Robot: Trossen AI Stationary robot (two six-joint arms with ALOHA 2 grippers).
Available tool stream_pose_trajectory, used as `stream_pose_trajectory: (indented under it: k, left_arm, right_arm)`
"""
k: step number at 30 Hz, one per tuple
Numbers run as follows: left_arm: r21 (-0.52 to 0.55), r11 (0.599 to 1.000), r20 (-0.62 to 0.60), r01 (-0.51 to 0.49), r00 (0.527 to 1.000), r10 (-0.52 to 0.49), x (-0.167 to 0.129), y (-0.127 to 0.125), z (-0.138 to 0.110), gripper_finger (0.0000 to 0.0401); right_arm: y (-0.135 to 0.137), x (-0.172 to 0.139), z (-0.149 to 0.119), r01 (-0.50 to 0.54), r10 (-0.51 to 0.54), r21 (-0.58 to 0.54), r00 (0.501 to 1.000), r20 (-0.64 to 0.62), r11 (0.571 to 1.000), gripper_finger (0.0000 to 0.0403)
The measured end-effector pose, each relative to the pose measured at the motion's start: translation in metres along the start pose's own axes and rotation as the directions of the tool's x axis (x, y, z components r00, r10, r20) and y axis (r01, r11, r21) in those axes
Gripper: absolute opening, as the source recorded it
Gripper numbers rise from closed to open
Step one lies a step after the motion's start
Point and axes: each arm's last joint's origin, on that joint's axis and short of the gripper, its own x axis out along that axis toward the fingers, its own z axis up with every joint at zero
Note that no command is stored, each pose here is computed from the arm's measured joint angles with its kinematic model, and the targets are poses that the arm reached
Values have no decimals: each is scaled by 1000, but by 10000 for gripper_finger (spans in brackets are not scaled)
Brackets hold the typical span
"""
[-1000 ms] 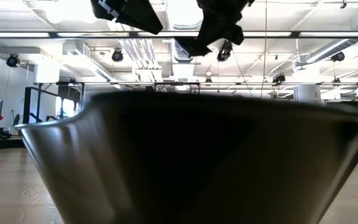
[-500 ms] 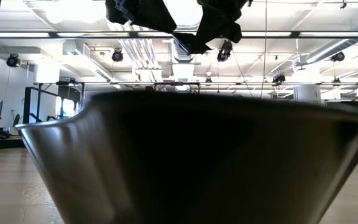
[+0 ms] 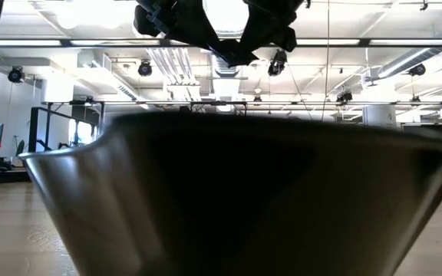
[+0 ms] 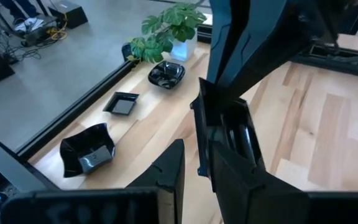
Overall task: Pick & Place Mini shaped plates
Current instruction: Put the black square plate on the shelf
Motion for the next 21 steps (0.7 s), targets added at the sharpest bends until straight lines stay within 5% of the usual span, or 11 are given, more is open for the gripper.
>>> stream_pose_trajectory:
  k: [11,21]
  left_arm:
    - [-16,1000,-4,-14,1000,14,3,3,1,70]
    - [-21,1000,-7,-9,1000,8,3,4,1,4]
  right_arm:
    - [1,0,2,-9,9,3,1000,19,1000,8]
    - [1,0,2,-12,11,7,1000,22,1000,8]
